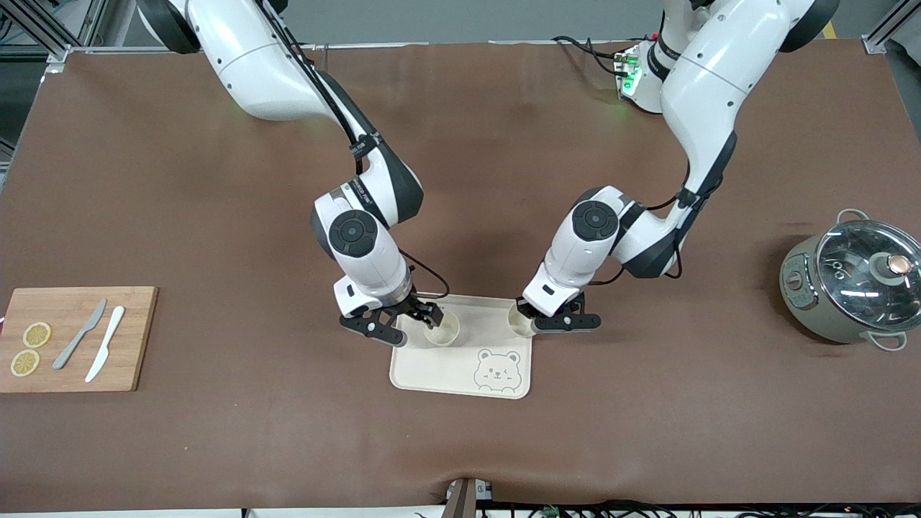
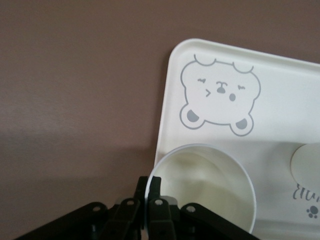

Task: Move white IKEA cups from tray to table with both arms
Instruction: 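Lift the cup with the left gripper and carry it toward the pot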

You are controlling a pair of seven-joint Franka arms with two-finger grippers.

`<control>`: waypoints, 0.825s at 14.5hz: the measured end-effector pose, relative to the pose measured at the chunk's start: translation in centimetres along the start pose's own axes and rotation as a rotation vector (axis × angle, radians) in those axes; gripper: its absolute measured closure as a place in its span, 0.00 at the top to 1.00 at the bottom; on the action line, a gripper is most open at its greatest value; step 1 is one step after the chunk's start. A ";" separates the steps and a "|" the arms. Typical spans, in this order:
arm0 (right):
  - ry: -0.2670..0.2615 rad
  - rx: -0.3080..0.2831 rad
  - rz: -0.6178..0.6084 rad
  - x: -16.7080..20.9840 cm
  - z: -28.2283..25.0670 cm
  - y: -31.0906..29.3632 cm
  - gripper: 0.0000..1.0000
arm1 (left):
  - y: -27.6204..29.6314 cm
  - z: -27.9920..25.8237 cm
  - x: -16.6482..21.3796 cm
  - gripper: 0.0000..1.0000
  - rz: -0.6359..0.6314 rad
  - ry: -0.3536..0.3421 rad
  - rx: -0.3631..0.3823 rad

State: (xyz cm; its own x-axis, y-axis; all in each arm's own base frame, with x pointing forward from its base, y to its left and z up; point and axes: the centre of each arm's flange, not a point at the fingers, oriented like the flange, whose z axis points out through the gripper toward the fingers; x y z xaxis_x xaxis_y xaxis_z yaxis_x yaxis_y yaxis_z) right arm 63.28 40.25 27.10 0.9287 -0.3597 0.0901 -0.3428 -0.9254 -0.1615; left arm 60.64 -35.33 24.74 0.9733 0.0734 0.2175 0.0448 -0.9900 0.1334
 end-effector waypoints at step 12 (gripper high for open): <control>0.015 0.001 0.011 -2.4 4.9 -0.9 1.00 | -7.2 -20.5 3.5 0.04 0.073 -0.173 0.131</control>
State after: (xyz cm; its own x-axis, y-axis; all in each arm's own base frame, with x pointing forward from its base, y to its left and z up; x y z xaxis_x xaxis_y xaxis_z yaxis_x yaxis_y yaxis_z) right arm 62.02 42.51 22.18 0.9225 -0.3719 0.1031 -0.3531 -0.9212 -0.1631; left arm 59.14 -25.50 44.41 0.9986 -0.0098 0.0512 -0.0095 -0.9999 -0.0059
